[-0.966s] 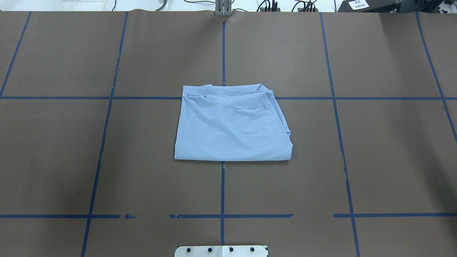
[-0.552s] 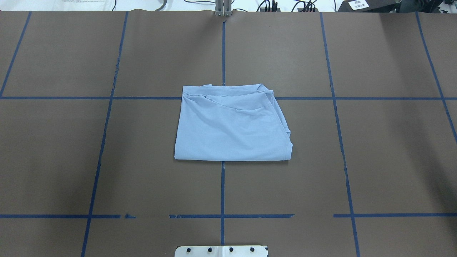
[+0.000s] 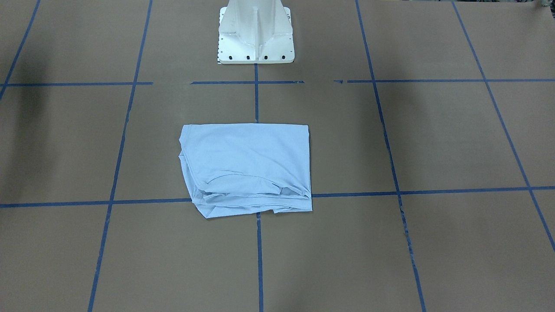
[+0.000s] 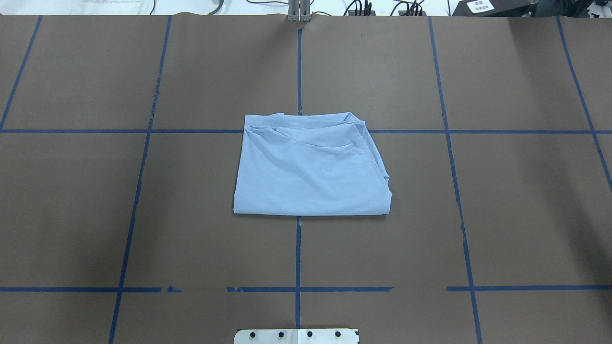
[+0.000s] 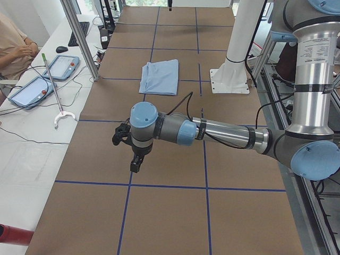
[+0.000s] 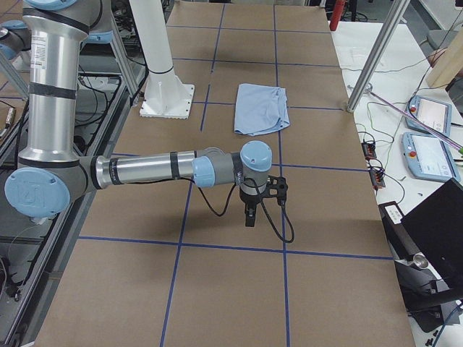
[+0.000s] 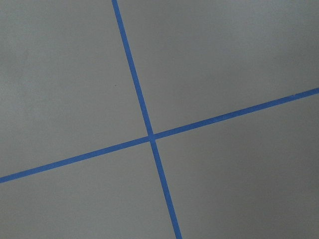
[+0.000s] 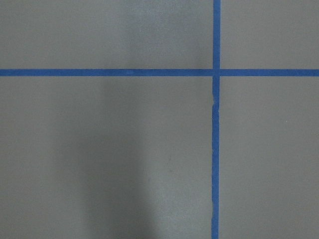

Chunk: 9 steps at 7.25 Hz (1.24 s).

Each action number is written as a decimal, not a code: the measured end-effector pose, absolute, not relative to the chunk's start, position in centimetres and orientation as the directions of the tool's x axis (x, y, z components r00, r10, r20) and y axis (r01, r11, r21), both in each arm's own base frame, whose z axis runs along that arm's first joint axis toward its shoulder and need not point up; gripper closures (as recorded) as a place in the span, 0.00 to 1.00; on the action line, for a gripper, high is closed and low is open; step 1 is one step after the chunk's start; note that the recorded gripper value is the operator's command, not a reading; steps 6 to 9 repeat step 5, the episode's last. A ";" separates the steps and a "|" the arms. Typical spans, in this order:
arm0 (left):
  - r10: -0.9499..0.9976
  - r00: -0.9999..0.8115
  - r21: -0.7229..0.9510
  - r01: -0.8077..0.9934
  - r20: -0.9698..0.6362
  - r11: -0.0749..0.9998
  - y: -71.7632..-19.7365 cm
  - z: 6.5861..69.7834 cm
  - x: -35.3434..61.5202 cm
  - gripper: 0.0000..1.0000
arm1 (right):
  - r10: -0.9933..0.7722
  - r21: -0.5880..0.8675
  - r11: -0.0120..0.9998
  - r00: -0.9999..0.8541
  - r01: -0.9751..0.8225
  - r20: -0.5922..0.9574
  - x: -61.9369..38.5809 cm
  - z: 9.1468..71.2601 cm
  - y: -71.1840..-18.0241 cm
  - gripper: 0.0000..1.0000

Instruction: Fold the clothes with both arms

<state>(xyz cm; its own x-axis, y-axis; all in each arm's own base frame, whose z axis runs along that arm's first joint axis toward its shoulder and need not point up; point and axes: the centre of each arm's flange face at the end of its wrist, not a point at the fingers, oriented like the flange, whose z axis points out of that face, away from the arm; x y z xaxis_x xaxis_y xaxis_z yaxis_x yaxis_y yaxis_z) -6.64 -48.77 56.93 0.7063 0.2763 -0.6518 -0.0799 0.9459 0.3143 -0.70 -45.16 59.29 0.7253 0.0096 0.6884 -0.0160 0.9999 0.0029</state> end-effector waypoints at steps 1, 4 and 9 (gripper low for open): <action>0.276 0.706 0.314 -0.080 -0.652 0.946 -48.8 56.9 -6.6 0.00 | 0.007 0.007 1.000 0.725 -0.017 0.689 -0.7 59.2 -45.2 0.00; 0.280 0.706 0.320 -0.081 -0.650 0.944 -48.8 56.9 -6.6 0.00 | 0.010 0.004 1.000 0.726 -0.017 0.688 -0.7 59.4 -45.2 0.00; 0.284 0.706 0.325 -0.081 -0.648 0.942 -48.8 56.8 -6.6 0.00 | 0.009 0.005 1.000 0.726 -0.018 0.688 -0.7 59.4 -45.2 0.00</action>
